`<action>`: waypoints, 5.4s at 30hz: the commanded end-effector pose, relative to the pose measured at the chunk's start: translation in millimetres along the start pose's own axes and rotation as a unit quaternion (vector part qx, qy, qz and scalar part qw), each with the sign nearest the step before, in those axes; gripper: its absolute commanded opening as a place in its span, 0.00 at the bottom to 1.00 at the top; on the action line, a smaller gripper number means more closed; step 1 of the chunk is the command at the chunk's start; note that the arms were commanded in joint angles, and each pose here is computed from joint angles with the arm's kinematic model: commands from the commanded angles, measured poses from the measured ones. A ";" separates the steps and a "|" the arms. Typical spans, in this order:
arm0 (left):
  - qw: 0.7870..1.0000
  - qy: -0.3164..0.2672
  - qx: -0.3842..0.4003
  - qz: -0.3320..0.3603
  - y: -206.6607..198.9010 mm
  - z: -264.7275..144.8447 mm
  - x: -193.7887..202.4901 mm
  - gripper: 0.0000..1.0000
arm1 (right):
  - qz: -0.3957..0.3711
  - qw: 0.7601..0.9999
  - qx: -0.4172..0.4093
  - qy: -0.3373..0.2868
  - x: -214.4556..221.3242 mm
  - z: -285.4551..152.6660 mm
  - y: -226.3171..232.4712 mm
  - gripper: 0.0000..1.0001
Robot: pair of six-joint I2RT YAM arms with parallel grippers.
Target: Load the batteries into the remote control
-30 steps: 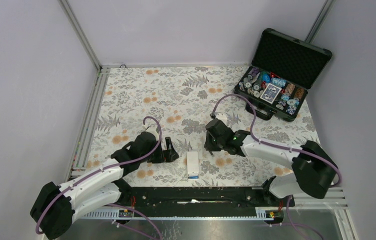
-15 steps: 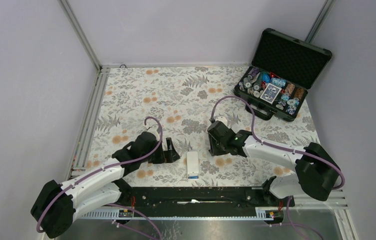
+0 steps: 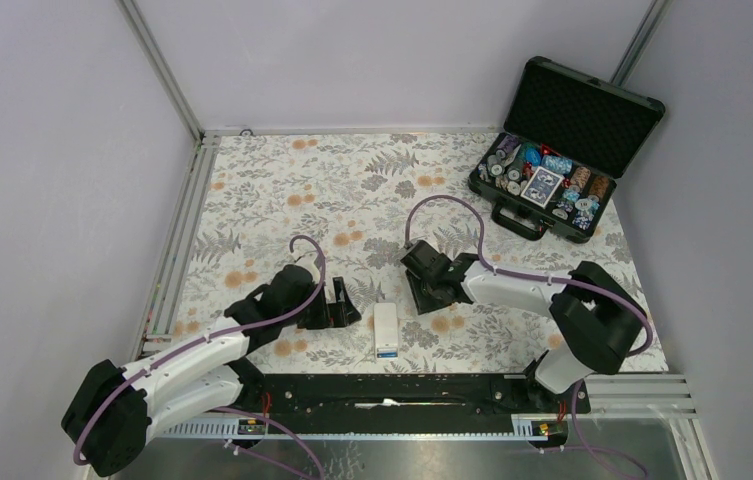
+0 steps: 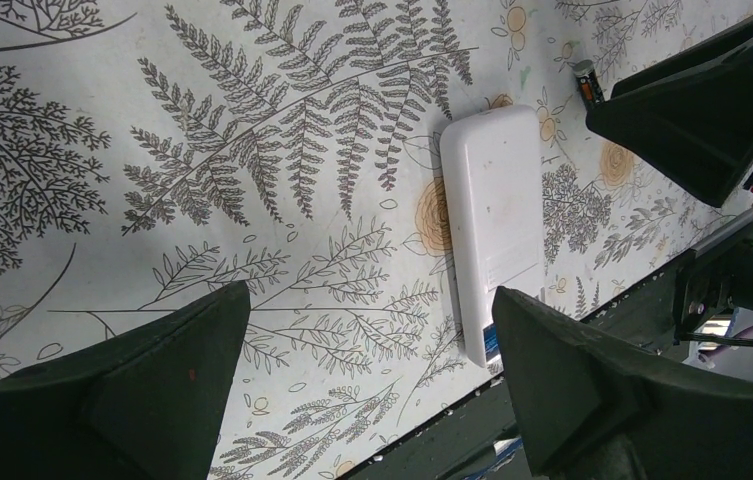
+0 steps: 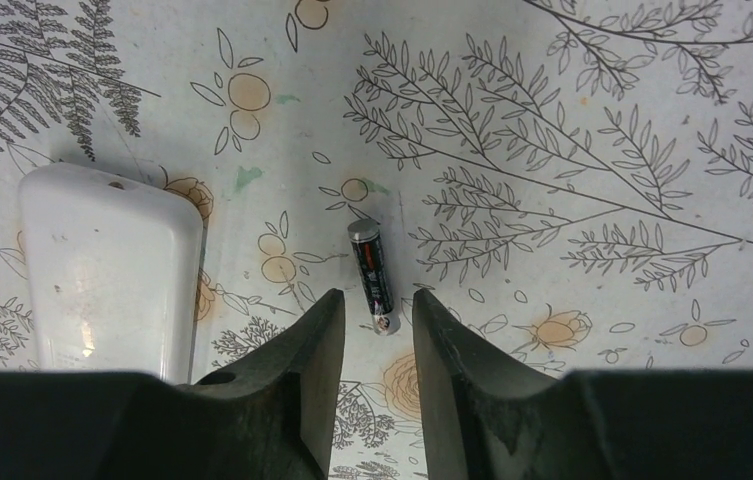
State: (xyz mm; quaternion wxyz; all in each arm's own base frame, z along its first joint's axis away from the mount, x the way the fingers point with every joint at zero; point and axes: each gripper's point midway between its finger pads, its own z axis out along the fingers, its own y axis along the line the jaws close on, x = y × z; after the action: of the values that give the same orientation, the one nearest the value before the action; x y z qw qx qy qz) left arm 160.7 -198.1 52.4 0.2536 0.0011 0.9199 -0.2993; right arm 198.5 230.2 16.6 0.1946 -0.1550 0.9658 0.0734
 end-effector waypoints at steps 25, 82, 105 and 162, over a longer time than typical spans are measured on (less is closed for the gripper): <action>0.999 0.014 0.042 -0.019 -20.3 7.1 -2.4 0.99 | -0.016 0.999 0.007 0.029 20.3 -3.2 -10.8 0.32; 0.992 0.047 0.087 -0.077 -21.5 16.0 33.6 0.99 | -0.219 0.946 -0.235 -0.039 27.3 -81.5 69.3 0.00; 0.992 -0.073 0.006 -0.107 15.6 -23.3 8.4 0.99 | -0.445 0.853 -0.273 -0.018 44.8 -69.2 111.9 0.00; 0.987 -0.087 -0.007 -0.132 24.8 -25.0 9.1 0.99 | -0.471 0.859 -0.198 -0.009 32.6 -61.8 113.9 0.32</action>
State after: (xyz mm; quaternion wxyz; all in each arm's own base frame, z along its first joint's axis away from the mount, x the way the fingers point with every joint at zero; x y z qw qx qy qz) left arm 139.5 -154.7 40.7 0.2812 -0.1622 0.8987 -0.2949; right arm 98.2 303.9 31.2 0.1131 -0.6466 0.7372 0.1602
